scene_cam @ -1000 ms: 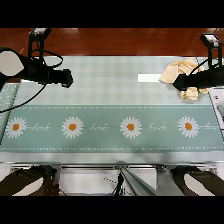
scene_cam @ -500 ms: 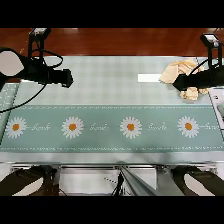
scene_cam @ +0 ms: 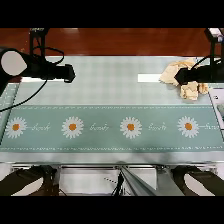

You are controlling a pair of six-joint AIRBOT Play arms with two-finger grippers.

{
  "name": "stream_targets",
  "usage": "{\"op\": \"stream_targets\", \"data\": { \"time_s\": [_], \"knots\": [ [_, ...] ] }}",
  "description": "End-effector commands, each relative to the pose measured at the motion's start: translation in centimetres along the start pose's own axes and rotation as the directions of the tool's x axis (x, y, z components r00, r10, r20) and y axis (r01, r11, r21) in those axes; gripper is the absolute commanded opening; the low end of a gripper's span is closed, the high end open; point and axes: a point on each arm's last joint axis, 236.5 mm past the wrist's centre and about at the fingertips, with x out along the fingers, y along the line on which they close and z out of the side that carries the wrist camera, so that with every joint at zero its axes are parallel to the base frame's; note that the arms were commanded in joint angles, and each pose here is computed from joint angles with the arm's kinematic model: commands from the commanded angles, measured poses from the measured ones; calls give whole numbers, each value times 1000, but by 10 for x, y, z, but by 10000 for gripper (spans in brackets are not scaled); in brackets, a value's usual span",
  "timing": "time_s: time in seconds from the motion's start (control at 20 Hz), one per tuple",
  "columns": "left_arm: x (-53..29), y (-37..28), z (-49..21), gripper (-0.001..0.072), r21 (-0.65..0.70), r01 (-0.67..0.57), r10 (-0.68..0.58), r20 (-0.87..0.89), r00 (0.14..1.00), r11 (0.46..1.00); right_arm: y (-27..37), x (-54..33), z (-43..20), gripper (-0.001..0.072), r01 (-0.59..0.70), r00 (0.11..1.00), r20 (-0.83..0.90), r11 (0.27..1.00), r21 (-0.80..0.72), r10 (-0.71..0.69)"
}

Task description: Fold the shirts.

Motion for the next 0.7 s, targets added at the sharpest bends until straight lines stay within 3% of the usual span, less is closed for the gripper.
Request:
{"op": "stream_targets", "data": {
  "time_s": [0.0,0.15,0.3,0.45,0.65],
  "knots": [
    [7,0,8,713,0,1,-1,26,1000,1000,-81,3,43,576,243,944,176,950,196,-278],
    [16,2,-4,713,1,-7,7,-29,1000,1000,-140,35,22,577,259,934,106,852,455,-341],
    [16,4,-18,713,2,-13,13,-88,996,1000,-171,81,-20,579,255,954,-26,762,595,-299],
    [15,4,-32,713,2,-18,18,-147,989,1000,-175,125,-50,585,239,967,-100,700,673,-234],
    [9,8,-56,713,23,-27,32,-252,967,999,-175,164,-60,585,211,974,-91,675,707,-209]
  ]
}}
